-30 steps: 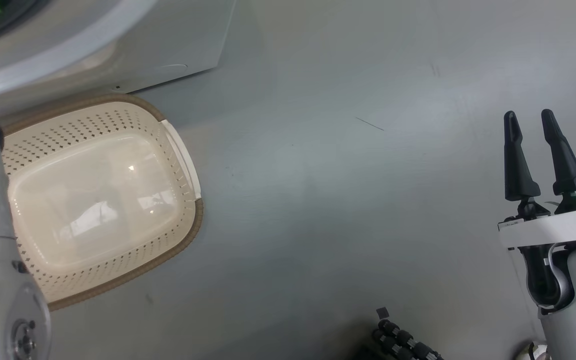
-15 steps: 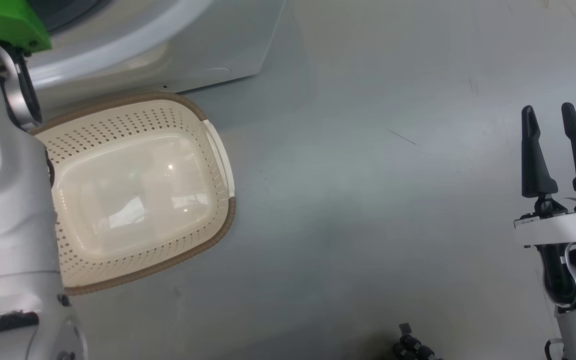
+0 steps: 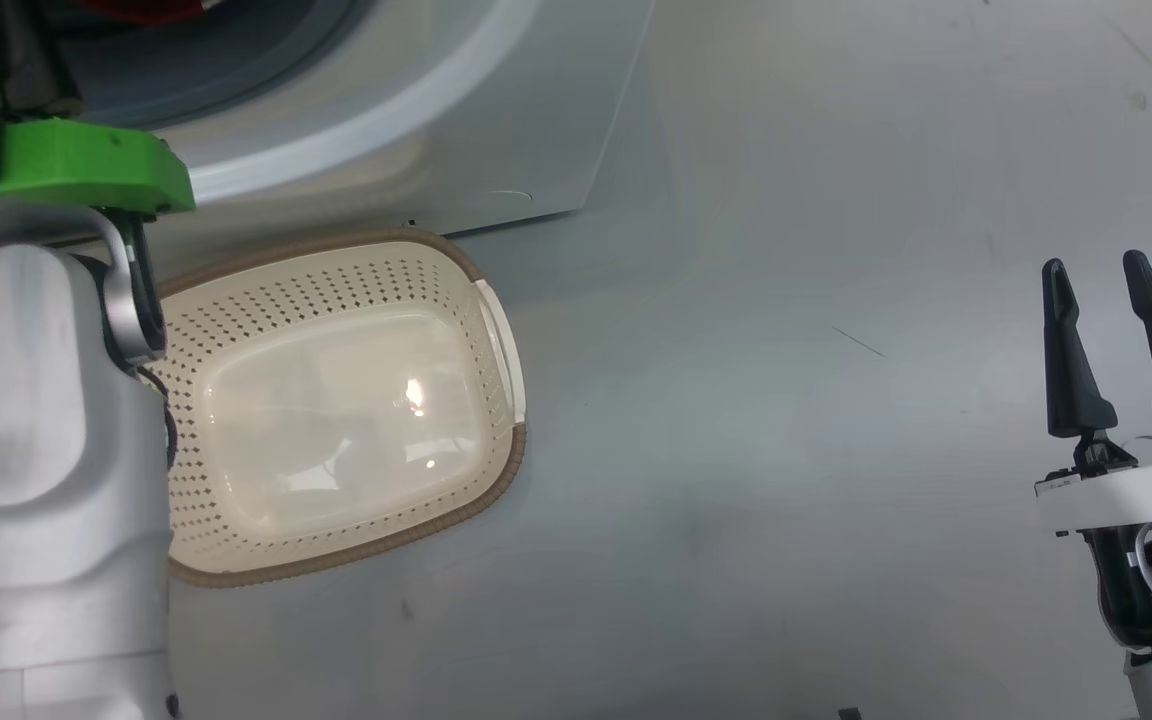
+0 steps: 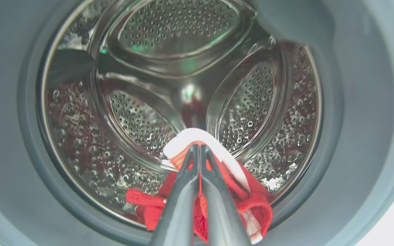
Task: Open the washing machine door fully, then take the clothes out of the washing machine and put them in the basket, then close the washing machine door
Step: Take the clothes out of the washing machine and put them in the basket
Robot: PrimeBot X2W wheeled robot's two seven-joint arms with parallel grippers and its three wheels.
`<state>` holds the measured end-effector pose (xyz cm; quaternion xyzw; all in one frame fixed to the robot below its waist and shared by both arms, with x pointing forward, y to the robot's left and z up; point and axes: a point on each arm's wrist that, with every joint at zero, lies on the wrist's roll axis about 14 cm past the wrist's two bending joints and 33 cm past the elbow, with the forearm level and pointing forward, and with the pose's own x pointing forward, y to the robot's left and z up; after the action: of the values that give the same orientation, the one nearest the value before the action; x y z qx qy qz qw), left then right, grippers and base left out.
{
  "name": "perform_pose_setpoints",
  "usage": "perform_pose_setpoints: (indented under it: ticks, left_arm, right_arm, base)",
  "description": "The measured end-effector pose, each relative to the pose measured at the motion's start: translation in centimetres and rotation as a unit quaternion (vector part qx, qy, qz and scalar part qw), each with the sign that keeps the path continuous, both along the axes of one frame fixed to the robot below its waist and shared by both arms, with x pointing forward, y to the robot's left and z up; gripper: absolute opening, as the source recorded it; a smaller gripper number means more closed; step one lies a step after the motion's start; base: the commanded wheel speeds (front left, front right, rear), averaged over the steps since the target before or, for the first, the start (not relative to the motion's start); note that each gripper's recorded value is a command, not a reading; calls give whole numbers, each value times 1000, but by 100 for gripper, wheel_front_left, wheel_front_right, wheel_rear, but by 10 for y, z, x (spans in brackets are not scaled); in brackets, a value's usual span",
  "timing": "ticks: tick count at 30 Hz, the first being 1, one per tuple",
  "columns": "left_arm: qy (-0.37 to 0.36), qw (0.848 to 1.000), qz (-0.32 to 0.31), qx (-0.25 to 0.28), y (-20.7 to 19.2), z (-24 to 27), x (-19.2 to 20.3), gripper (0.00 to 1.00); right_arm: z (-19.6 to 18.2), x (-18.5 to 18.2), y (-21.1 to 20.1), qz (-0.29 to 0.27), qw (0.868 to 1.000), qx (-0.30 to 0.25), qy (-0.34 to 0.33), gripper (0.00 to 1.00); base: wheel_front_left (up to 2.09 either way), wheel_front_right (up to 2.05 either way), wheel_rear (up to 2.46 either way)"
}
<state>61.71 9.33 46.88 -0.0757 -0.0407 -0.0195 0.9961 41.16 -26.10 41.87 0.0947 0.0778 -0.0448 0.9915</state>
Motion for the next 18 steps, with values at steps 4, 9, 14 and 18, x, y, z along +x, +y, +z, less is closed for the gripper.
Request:
perform_pose_setpoints:
  ticks: [4,9,14,18]
  left_arm:
    - [-52,998,-16,-13,-5,41,-16,0]
    - [-106,994,-16,-23,2,83,-39,0]
    - [-145,989,-20,-27,5,113,-64,0]
    - [-168,985,-21,-26,10,131,-84,0]
  right_arm:
    - [3,-4,8,11,1000,2,-3,100]
    - [10,-7,17,24,1000,4,-11,100]
    - [15,-10,26,36,999,7,-18,100]
    - [21,-8,34,48,998,8,-28,100]
  base:
    - [0,0,0]
    - [0,0,0]
    - [0,0,0]
    - [0,0,0]
